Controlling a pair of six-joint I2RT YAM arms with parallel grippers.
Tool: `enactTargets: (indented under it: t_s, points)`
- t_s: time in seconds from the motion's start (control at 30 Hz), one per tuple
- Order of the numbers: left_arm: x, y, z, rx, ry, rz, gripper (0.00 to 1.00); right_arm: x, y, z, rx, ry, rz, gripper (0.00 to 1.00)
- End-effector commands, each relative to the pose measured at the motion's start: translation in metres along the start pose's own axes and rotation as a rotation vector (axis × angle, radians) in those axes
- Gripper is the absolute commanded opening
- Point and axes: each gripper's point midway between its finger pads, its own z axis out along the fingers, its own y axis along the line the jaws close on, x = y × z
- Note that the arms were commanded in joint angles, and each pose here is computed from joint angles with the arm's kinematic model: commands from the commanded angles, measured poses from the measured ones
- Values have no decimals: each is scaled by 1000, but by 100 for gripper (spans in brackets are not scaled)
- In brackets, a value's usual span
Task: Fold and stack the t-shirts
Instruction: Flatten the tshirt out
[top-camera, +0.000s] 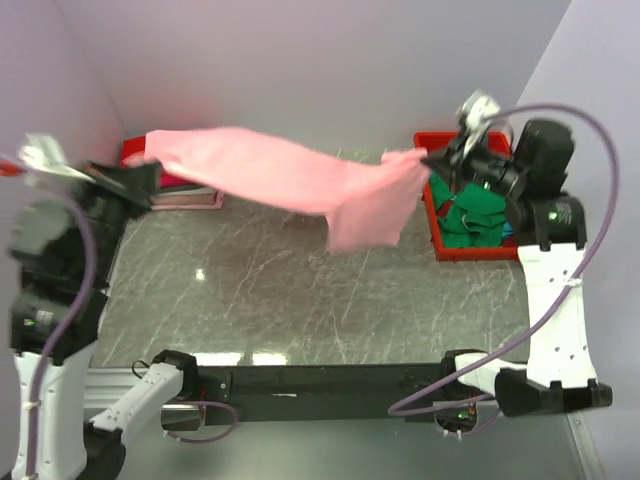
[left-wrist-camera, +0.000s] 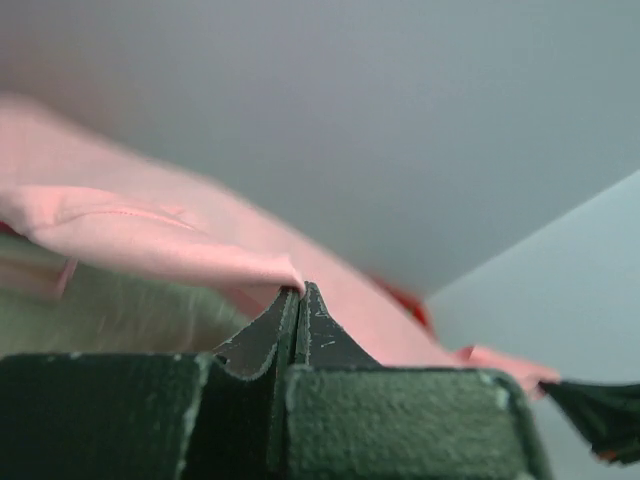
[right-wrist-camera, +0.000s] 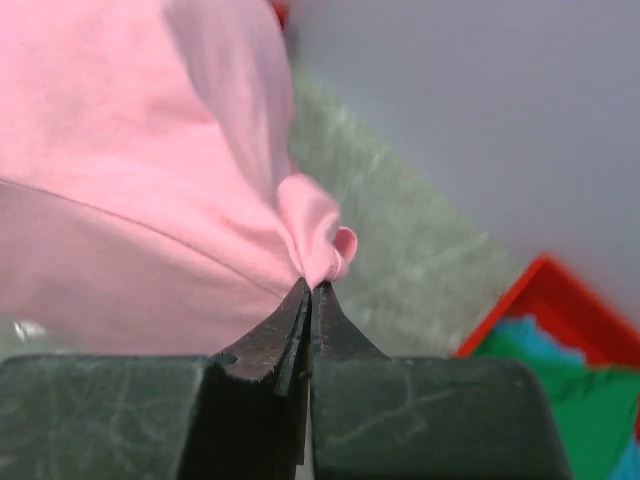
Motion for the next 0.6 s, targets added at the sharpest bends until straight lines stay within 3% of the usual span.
enactTargets:
  t_s: [0.0,0.13,0.23,0.33,0.57]
  points:
    - [120,68,-2,-148,357,-24,0,88,18,-7,-54,188,22,0]
    - [223,141,-62,-309,653,-80,0,182,44,-26,-100,428,44,0]
    - [293,168,-108,-341,885,-195,0,252,66,-41,-172,596,64,0]
    - [335,193,-142,-376,1010,-252,1,320,97,-63,-289,772,102,0]
    - [369,210,-185,-427,1242,-267,1,366,114,-93,-403,971,113,0]
